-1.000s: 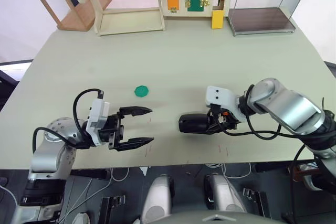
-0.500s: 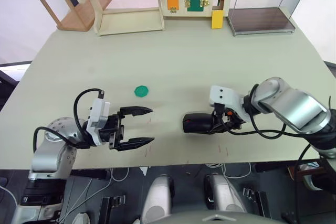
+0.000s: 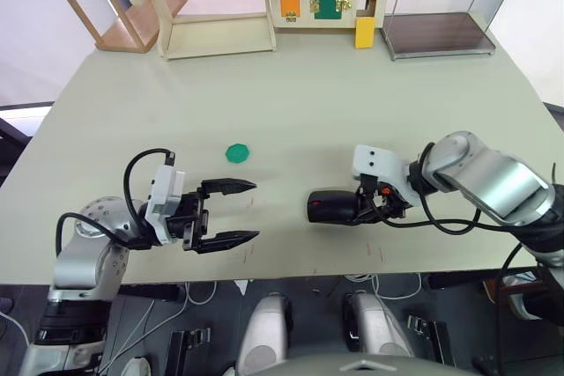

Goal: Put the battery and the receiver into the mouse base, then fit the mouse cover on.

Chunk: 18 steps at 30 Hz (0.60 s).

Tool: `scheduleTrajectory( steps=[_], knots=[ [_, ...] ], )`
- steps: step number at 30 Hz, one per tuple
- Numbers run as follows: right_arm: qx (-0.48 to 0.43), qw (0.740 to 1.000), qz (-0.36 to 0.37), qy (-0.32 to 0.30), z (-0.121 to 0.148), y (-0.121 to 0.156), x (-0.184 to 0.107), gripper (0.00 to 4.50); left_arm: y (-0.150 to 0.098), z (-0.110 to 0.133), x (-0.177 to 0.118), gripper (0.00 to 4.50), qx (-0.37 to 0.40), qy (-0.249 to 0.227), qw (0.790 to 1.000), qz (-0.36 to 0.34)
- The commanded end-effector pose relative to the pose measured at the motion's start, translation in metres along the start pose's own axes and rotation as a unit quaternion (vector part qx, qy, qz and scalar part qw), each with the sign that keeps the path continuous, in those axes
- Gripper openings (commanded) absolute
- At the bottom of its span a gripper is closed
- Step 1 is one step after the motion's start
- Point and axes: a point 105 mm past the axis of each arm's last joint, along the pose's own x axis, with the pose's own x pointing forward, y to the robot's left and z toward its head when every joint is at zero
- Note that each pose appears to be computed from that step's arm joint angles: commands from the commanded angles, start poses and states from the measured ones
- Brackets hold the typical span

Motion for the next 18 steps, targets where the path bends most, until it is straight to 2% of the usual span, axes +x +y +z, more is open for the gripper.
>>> scheduleTrajectory(
  steps=[1, 17, 18],
  knots=[
    [-0.002, 1.000, -0.009, 0.006, -0.0050, -0.0014, -0.0002, 2.45, -0.0006, 0.0065, 0.0020, 4.50, 0.017, -0.005, 1.000, -0.006],
    [-0.012, 1.000, -0.014, -0.004, -0.0075, -0.0038, 0.0025, 2.45, -0.0010, 0.0069, 0.0039, 4.50, 0.016, -0.006, 1.000, -0.010],
    [-0.012, 1.000, -0.015, -0.004, -0.0075, -0.0039, 0.0025, 2.87, -0.0010, 0.0071, 0.0038, 4.50, 0.016, -0.007, 1.000, -0.010]
  ],
)
